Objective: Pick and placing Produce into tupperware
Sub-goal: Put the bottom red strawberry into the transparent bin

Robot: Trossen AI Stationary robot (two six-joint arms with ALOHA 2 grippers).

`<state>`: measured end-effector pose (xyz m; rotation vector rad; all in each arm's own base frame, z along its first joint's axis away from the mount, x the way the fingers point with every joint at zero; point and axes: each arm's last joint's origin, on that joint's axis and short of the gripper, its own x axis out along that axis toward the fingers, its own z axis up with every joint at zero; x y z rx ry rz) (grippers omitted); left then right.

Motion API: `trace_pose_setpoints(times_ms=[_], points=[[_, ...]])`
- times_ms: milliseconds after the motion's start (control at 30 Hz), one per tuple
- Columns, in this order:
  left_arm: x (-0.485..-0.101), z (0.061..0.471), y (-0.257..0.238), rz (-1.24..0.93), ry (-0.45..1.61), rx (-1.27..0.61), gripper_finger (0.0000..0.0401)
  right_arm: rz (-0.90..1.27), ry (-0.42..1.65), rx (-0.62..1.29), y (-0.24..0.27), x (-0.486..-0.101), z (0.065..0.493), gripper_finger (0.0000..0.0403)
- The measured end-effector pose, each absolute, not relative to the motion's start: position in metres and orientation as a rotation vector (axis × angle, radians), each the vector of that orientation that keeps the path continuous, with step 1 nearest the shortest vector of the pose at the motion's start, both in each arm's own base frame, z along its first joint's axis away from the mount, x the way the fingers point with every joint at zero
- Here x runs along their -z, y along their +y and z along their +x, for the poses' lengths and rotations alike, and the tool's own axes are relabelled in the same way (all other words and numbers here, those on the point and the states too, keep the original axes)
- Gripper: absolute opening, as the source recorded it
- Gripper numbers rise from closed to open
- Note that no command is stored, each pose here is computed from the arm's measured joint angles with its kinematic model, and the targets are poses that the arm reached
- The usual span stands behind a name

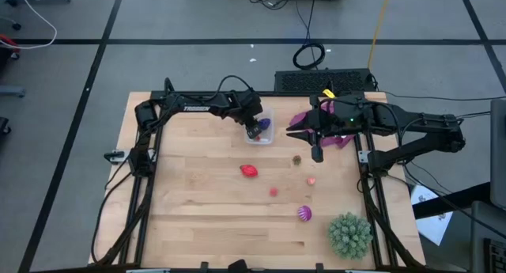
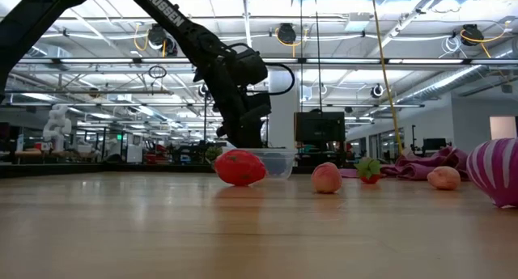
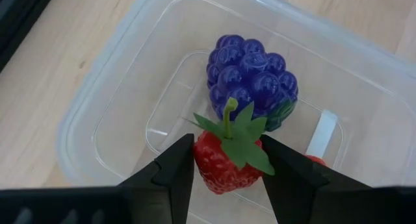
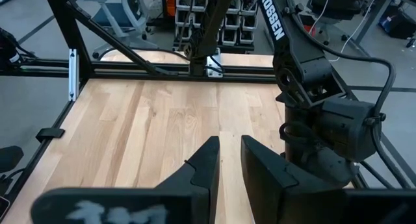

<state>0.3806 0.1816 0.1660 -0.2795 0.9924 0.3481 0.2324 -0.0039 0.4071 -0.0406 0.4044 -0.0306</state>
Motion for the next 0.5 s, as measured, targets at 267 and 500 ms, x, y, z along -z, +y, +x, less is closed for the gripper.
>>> trace_pose_setpoints(times_ms=[267, 500], points=[[-0.1659, 0.3804, 0.1816, -0.282, 0.996, -0.352, 0.0161, -0.04, 0.404, 0.03, -0.0039, -0.4071, 0.2324, 0.0057], [-0.1659, 0.3804, 0.1816, -0.282, 0.996, -0.352, 0.0162, -0.04, 0.404, 0.03, -0.0039, -0.4071, 0.2324, 0.0057]])
